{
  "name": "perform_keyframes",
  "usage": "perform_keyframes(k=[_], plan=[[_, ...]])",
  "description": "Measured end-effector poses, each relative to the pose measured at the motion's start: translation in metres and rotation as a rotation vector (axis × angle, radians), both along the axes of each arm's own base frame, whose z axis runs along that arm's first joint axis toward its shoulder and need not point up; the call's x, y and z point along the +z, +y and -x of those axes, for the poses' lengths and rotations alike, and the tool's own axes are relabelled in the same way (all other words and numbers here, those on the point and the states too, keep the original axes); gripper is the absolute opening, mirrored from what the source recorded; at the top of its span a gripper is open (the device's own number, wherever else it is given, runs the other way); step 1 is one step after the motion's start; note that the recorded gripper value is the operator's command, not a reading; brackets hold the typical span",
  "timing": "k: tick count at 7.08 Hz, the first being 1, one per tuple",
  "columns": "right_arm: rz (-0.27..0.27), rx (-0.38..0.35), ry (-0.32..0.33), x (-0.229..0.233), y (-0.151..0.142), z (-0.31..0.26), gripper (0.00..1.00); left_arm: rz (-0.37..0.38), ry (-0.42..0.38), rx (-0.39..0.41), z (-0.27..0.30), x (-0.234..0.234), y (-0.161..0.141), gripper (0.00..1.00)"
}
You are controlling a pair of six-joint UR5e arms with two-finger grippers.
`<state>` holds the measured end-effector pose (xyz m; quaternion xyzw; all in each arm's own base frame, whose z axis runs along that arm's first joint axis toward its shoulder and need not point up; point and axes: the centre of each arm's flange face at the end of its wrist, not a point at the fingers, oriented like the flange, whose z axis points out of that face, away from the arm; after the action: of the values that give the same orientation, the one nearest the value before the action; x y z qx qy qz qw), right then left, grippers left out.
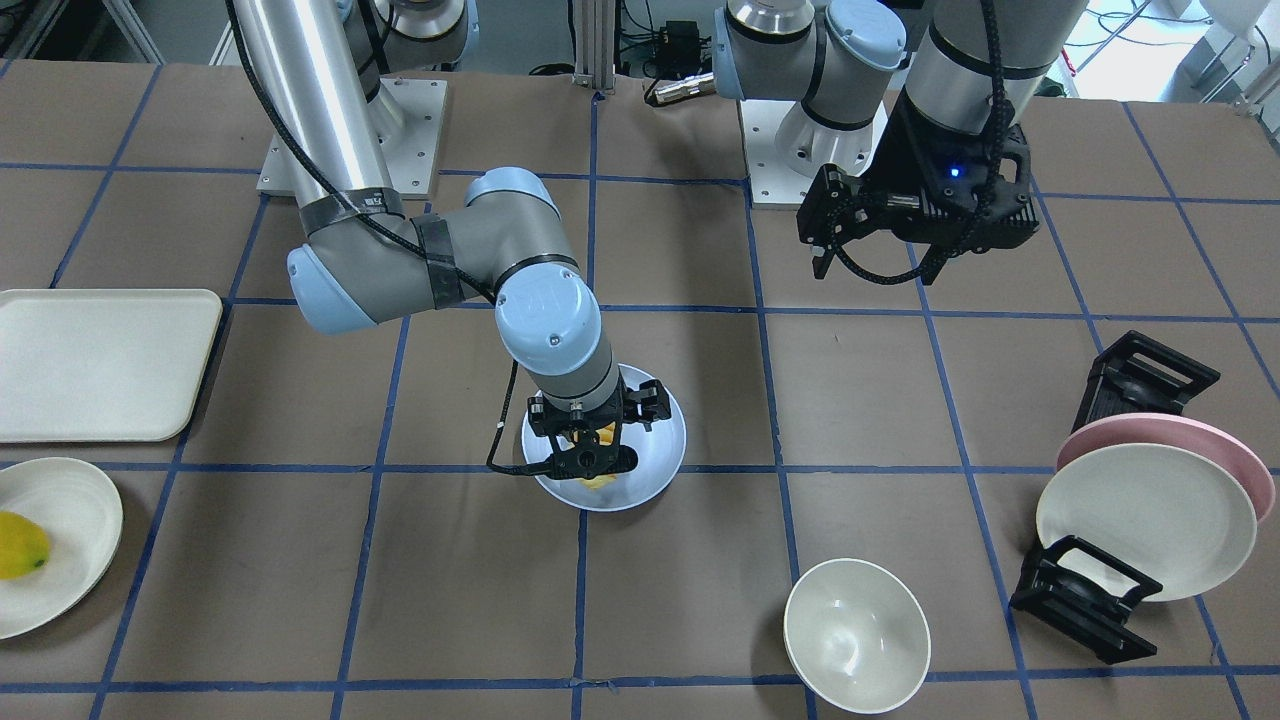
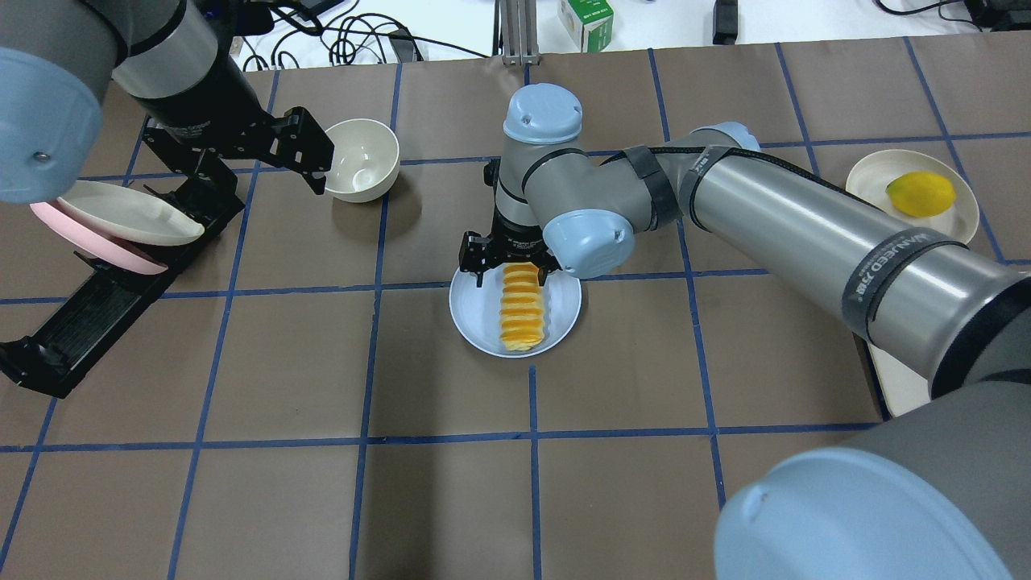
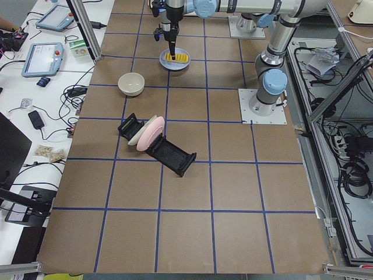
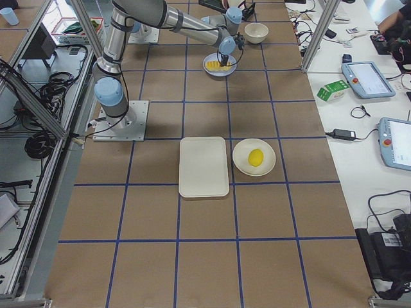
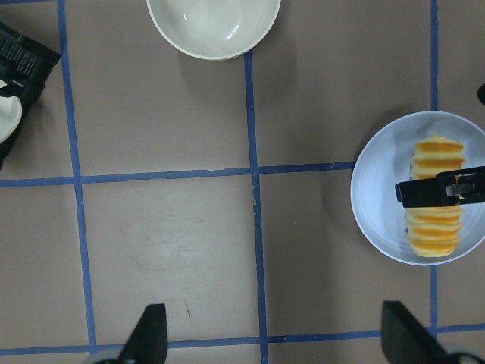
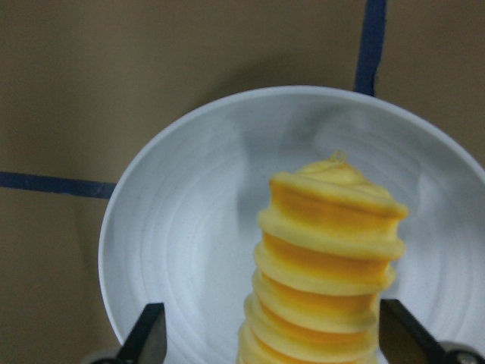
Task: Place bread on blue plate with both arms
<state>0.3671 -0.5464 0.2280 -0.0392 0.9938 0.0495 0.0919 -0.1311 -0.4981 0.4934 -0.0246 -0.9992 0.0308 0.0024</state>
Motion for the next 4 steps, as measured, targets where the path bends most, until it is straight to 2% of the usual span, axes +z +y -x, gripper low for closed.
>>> perform_keyframes(k=[2, 4], plan=[[0.018, -0.024, 0.013, 0.052, 0.003, 0.026, 1.0, 0.008, -0.003, -0.002, -0.001, 0.004, 0.003, 1.0], [0.037, -0.096, 0.084, 0.11, 0.001, 0.09, 1.0, 0.01, -0.005, -0.003, -0.001, 0.005, 0.004, 1.0]])
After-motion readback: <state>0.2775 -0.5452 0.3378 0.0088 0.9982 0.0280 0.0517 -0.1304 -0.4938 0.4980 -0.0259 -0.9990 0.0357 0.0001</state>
